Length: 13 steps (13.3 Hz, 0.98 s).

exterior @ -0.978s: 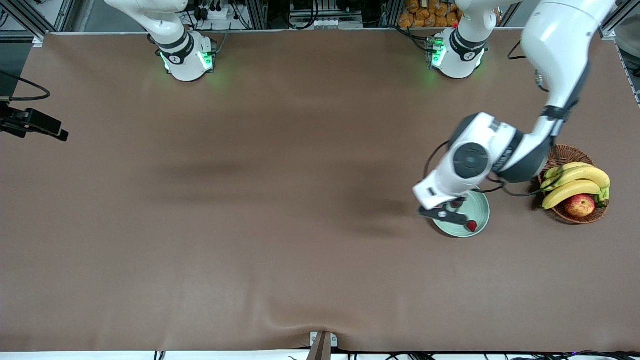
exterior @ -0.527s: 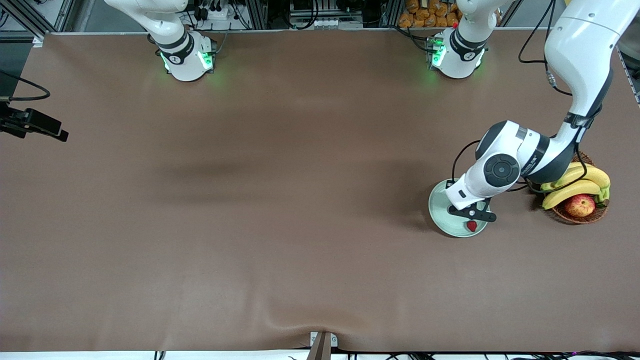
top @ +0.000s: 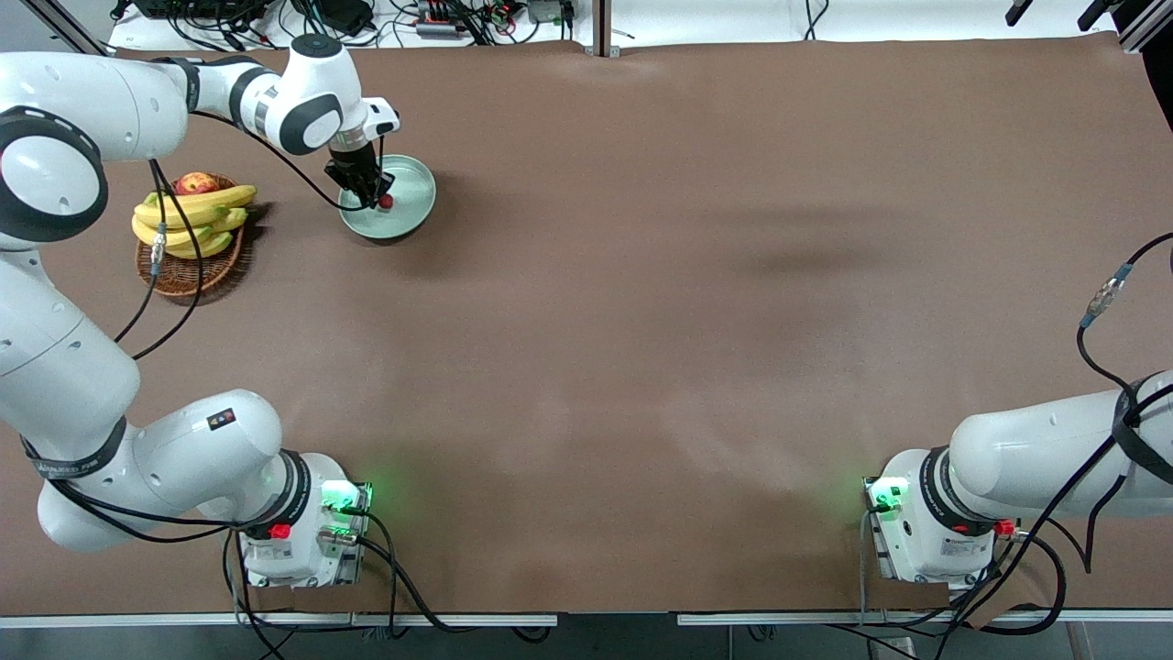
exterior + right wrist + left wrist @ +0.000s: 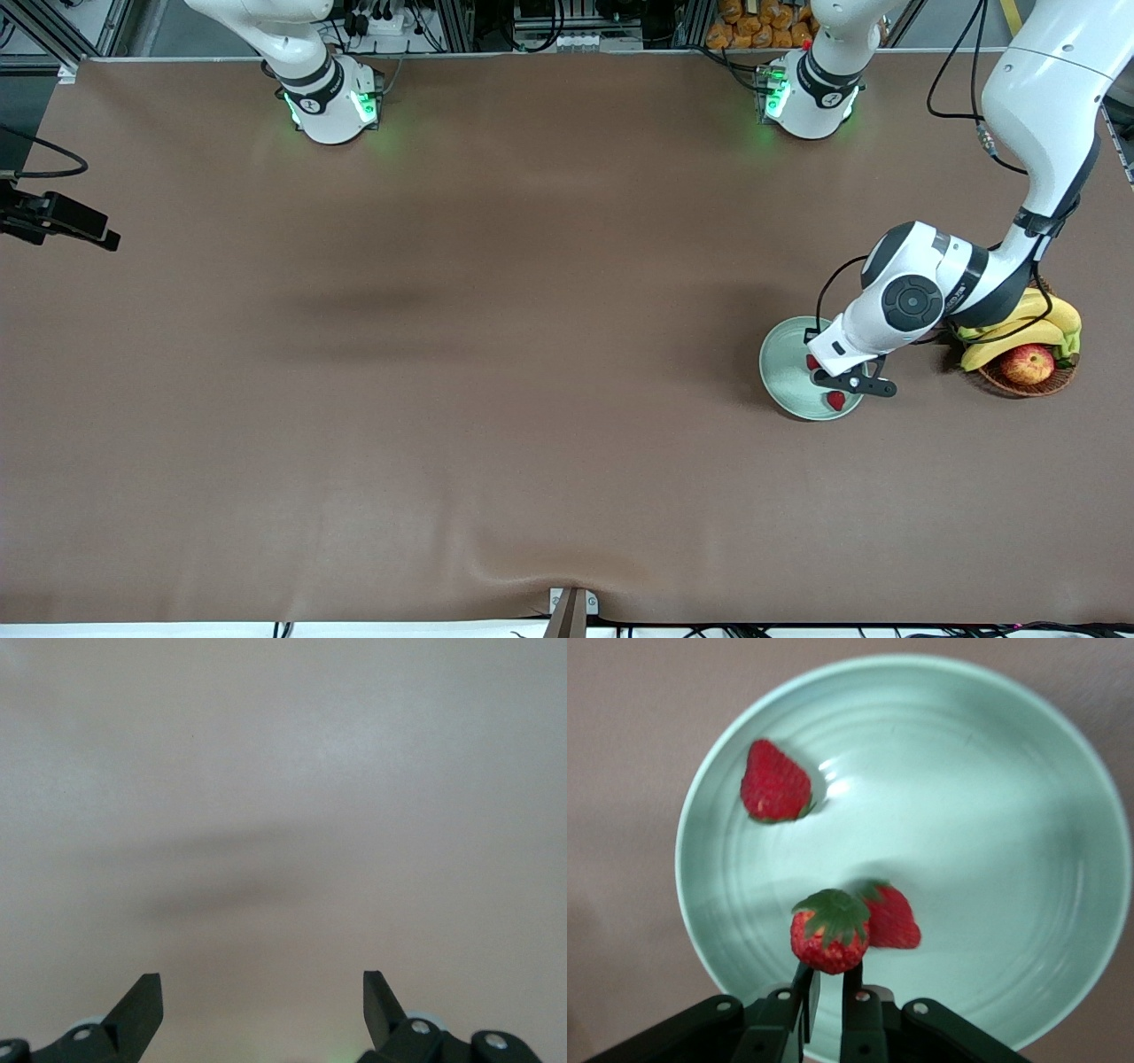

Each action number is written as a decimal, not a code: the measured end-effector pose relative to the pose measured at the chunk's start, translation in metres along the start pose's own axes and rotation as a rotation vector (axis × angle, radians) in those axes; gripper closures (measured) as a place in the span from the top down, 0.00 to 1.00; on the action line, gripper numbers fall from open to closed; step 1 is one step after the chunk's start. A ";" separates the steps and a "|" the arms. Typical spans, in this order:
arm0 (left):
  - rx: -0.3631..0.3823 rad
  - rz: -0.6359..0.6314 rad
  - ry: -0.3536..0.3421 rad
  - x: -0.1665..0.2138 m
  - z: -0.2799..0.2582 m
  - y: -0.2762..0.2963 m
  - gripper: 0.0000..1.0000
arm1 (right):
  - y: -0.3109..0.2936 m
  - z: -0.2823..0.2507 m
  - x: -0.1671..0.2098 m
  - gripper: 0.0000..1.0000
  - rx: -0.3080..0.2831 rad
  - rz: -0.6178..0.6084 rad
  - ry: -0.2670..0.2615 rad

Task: Collect all strawberries into plate

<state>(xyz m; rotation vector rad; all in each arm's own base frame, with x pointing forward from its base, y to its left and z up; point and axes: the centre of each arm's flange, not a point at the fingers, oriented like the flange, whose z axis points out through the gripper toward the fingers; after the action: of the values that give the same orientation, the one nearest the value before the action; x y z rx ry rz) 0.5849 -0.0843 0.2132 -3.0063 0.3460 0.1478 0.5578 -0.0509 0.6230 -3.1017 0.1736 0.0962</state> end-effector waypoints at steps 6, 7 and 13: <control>-0.019 -0.002 0.033 0.014 -0.005 0.003 0.30 | -0.001 -0.001 0.001 1.00 0.001 -0.002 0.013; -0.018 -0.003 0.044 0.017 -0.010 0.003 0.42 | -0.001 -0.001 0.002 1.00 0.001 -0.002 0.014; 0.060 -0.010 0.122 0.038 -0.136 0.017 1.00 | -0.001 -0.002 0.002 1.00 0.001 -0.001 0.020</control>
<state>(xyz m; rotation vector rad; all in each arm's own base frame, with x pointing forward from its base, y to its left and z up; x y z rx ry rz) 0.6290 -0.1253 0.3417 -2.9636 0.3405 -0.0458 0.5600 -0.0503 0.6250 -3.1025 0.1730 0.0657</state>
